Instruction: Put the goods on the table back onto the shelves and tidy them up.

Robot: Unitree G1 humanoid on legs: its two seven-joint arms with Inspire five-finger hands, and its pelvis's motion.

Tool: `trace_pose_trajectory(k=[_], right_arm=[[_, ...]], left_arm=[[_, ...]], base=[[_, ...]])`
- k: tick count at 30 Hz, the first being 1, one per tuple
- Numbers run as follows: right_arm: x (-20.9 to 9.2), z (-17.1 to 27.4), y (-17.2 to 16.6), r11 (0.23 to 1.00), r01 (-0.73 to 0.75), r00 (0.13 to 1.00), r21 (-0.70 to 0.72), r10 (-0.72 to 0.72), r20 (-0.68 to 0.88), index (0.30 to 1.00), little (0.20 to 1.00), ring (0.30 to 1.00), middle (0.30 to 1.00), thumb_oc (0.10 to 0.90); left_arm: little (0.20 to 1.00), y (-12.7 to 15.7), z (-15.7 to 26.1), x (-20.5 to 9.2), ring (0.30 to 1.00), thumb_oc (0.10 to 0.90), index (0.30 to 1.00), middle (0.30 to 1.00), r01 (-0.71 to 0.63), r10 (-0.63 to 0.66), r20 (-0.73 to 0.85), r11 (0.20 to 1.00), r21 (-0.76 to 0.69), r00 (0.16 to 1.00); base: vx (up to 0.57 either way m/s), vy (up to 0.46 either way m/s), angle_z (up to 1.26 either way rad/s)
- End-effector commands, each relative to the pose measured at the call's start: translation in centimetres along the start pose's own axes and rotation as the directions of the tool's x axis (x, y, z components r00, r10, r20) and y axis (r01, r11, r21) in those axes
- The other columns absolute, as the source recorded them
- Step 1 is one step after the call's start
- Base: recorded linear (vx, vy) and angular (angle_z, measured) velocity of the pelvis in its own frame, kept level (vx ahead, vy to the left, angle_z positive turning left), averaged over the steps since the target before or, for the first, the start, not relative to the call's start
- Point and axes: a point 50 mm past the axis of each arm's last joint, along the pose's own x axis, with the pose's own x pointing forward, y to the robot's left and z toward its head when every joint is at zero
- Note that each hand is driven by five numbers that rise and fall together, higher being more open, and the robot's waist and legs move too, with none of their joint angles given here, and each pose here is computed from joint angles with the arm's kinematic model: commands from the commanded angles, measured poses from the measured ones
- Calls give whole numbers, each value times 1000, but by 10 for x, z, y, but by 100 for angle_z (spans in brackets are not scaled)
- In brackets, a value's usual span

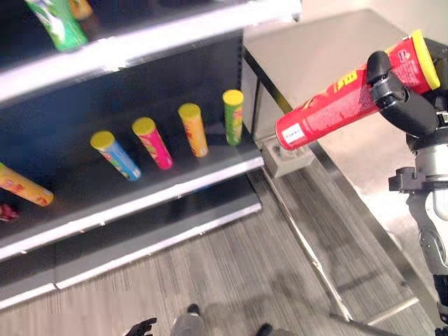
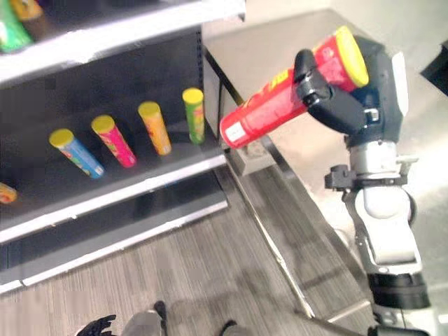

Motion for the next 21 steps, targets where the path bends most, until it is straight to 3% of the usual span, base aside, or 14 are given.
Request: trace_pose_trajectory(k=[1,7,15,20,21], right_arm=[[20,52,-4,996,0,954,84,-25,298,300,300,300,300,400],[10,30,11,998,-56,980,42,47,192,300,300,300,300,400],[-9,16,30,992,-124,985,19,121,122,300,300,300,300,400],[-21,14,46,970,-241,966,21,238,101,300,300,300,300,400],[-23,12,62,947,-320,944,36,315,96,300,300,300,300,400]], left_arm=[[900,28,18,-4,900,800,900,900,-54,46,111,996,75,993],[900,28,20,-4,900,800,900,900,-56,38,122,987,148,992],[900,58,10,-9,900,800,900,900,-146,133,84,972,182,988],[900,56,9,-9,900,800,900,900,-147,134,84,976,163,987],[900,47,1,-10,900,800,900,900,-133,127,63,985,112,990]], base=[[-178,337,174],[-208,360,36],[-237,275,36],[-112,-39,35],[-28,-159,-8]])
